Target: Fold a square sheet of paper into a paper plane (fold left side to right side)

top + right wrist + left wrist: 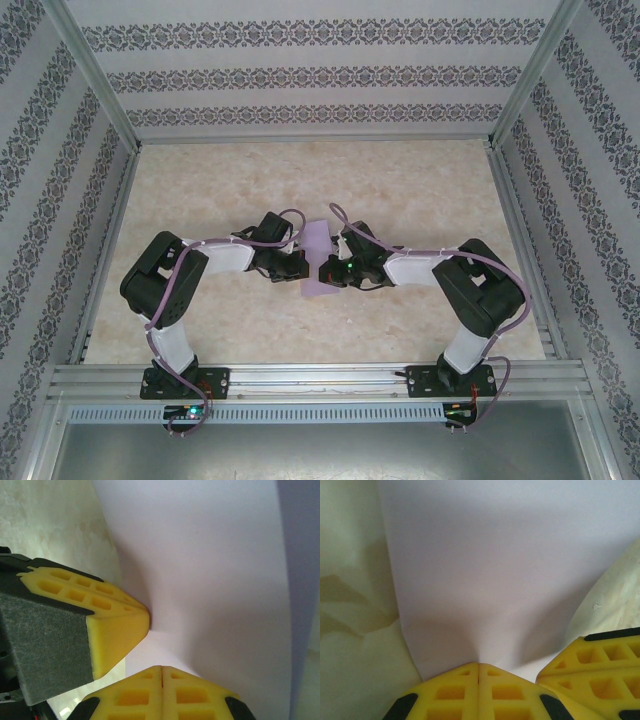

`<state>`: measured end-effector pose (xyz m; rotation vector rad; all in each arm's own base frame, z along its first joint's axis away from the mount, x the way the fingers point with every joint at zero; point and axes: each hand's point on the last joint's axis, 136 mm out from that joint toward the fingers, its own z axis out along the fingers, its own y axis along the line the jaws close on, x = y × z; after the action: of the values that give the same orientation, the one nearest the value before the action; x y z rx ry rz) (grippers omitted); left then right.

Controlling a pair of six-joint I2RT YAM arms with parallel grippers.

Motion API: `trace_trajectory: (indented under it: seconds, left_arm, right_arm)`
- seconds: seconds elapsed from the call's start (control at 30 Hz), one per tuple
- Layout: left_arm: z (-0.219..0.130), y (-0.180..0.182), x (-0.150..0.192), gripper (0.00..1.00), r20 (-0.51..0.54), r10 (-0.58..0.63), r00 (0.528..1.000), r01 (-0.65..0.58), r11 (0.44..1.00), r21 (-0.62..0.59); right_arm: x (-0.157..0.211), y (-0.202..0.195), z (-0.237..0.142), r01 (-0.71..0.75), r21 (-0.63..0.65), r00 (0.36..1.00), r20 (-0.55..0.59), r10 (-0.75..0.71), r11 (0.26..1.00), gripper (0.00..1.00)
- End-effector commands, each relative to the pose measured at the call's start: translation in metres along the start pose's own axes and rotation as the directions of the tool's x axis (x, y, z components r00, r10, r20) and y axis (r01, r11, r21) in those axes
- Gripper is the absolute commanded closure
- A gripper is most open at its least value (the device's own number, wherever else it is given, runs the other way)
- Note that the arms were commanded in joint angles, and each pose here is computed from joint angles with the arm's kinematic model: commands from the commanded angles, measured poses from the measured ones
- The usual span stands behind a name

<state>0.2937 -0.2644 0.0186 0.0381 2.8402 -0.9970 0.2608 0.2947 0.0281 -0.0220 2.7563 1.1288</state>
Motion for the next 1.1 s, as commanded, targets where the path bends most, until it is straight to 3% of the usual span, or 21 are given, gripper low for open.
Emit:
trace_trajectory:
  seconds: [0.0, 0.23, 0.4, 0.73, 1.07]
  left_arm:
    - [0.006, -0.002, 0.004, 0.96, -0.016, -0.012, 1.0, 0.012, 1.0, -0.001]
    - [0.001, -0.028, -0.017, 0.95, 0.014, 0.029, 0.999, -0.03, 0.997, 0.074]
    - [0.005, -0.026, -0.034, 0.95, 0.043, 0.034, 0.998, -0.038, 0.995, 0.093]
    - [0.012, -0.012, -0.057, 0.95, 0.108, 0.004, 0.994, -0.017, 0.992, 0.123]
    - [0.013, 0.016, -0.063, 0.95, 0.125, -0.013, 0.992, 0.005, 0.998, 0.066]
  right_arm:
    - [0.009, -0.019, 0.008, -0.025, 0.053, 1.0, -0.014, 0.026, 0.998, 1.0]
    - [0.031, -0.063, 0.014, -0.051, 0.192, 0.995, -0.077, 0.066, 0.98, 1.0]
    - [0.039, -0.082, 0.011, -0.057, 0.242, 0.993, -0.087, 0.08, 0.969, 1.0]
    - [0.038, -0.092, 0.006, -0.066, 0.254, 0.991, -0.093, 0.092, 0.965, 1.0]
    - [0.049, -0.108, 0.004, -0.051, 0.314, 0.988, -0.125, 0.095, 0.948, 1.0]
